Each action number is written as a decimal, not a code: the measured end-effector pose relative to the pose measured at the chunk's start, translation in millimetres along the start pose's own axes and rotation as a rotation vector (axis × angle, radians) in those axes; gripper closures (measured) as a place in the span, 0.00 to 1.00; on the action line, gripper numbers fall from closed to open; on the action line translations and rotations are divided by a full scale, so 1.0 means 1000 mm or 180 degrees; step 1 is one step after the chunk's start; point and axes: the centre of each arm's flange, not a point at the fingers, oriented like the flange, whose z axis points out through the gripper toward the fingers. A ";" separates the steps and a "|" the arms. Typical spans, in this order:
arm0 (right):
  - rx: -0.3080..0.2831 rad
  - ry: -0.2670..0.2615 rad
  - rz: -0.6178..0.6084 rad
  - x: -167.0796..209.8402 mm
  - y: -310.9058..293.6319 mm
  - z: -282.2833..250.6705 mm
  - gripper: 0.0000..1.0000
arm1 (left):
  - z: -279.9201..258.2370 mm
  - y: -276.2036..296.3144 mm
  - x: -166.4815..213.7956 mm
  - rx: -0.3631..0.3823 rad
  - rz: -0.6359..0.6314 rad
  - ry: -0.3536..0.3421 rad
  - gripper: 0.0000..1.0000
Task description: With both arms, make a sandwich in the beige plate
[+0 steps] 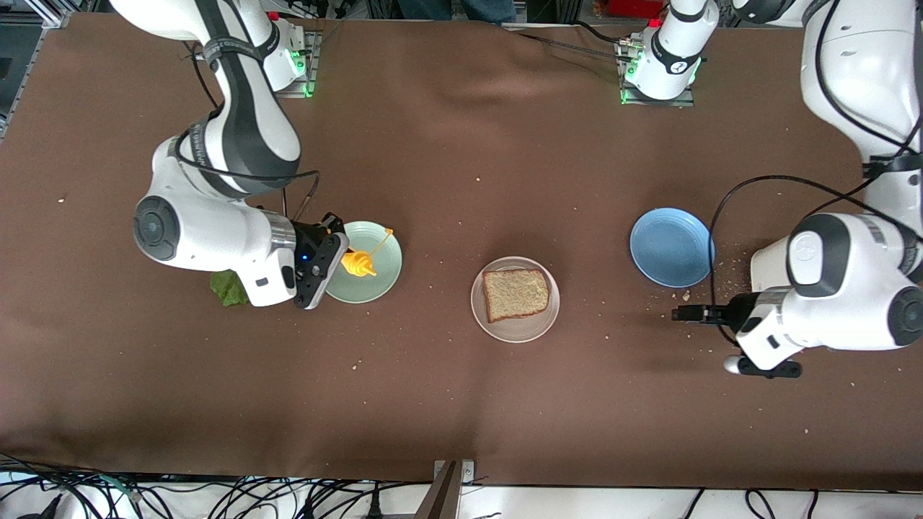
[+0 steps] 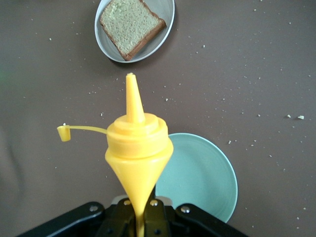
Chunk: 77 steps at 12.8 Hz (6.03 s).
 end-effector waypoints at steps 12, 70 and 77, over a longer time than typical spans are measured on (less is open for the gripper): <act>-0.1891 -0.0597 -0.0168 0.110 -0.150 0.133 0.97 | -0.154 -0.009 -0.106 0.0864 -0.0034 0.0024 0.00; 0.1142 0.2838 -0.2656 -0.315 0.178 0.179 0.56 | -0.172 -0.096 -0.162 0.0766 0.0003 0.0304 0.00; 0.1051 0.2148 -0.1983 -0.357 0.216 0.111 0.00 | -0.093 -0.175 -0.122 0.0745 -0.0100 0.0203 0.00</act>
